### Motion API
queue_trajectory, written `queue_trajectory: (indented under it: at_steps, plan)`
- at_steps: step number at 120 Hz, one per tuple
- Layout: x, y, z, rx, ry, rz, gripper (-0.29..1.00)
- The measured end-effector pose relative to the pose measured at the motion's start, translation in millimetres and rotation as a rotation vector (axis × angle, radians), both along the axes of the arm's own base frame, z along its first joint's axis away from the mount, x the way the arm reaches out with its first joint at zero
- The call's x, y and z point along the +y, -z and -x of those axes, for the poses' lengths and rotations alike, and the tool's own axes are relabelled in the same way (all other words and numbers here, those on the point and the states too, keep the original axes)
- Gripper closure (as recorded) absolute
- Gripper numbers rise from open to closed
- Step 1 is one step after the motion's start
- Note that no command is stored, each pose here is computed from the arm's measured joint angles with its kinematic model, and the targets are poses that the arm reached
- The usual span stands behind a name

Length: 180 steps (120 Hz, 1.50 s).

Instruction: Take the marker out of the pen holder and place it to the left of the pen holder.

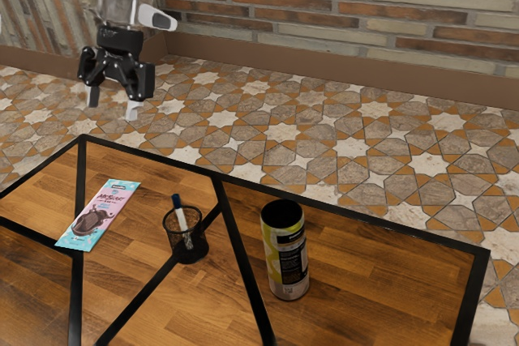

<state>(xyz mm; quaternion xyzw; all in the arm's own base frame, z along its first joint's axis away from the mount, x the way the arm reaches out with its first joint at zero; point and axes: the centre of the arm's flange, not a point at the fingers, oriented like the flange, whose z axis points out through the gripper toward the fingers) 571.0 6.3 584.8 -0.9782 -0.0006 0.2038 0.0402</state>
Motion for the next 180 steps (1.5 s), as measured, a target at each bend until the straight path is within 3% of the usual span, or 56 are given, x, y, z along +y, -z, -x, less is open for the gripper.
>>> queue_trajectory:
  at_steps: [17, 31, 44, 59, 89, 103, 130, 180]
  plan:
    - [1.0, 25.7, -52.3, -0.195, 0.026, 0.017, 0.0]
    - [13.3, 39.8, -69.7, -0.275, 0.01, 0.0, 0.0]
    - [16.9, 97.1, -76.5, -0.296, 0.012, -0.008, 0.0]
    - [16.2, 143.8, -82.3, -0.381, 0.017, 0.007, 0.0]
    - [30.6, 190.7, -67.8, -0.5, -0.124, 0.098, 0.0]
    - [30.9, 203.9, -59.8, -0.511, -0.214, 0.137, 0.0]
    - [50.5, 233.7, -28.8, -0.468, -0.372, 0.146, 0.0]
    - [17.3, 250.7, -7.9, -0.432, -0.402, 0.15, 0.0]
